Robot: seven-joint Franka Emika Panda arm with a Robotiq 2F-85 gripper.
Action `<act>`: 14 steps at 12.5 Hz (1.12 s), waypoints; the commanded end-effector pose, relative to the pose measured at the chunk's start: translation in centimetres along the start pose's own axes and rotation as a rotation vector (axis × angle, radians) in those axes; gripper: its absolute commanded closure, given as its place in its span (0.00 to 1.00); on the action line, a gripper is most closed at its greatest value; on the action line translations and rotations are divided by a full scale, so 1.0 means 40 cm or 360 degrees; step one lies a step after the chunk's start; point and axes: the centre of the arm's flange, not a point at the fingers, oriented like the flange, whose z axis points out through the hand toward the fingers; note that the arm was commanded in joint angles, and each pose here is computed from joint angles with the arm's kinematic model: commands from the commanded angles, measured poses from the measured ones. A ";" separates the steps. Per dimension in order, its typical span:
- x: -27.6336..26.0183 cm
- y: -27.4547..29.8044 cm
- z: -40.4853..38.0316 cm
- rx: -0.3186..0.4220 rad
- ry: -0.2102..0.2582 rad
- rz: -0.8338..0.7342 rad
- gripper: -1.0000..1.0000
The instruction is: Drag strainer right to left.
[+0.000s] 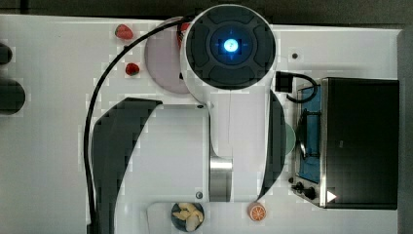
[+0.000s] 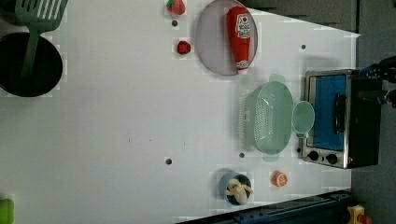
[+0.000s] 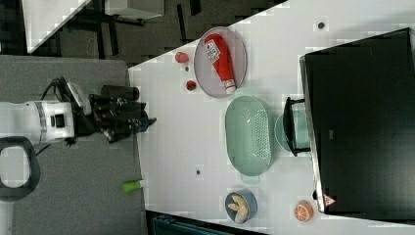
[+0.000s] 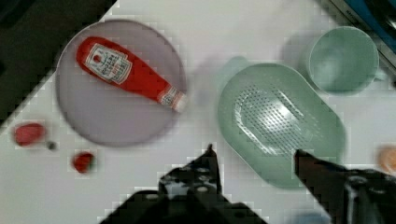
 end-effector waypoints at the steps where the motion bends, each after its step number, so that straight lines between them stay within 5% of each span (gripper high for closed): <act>1: -0.121 0.247 -0.245 0.0056 0.0006 0.0337 0.20; 3: -0.122 0.246 -0.227 0.0037 -0.0009 0.0338 0.00; 7: -0.116 0.231 -0.058 -0.0090 -0.0102 0.0393 0.00; 14: -0.090 0.165 0.431 -0.0093 -0.0075 0.0779 0.00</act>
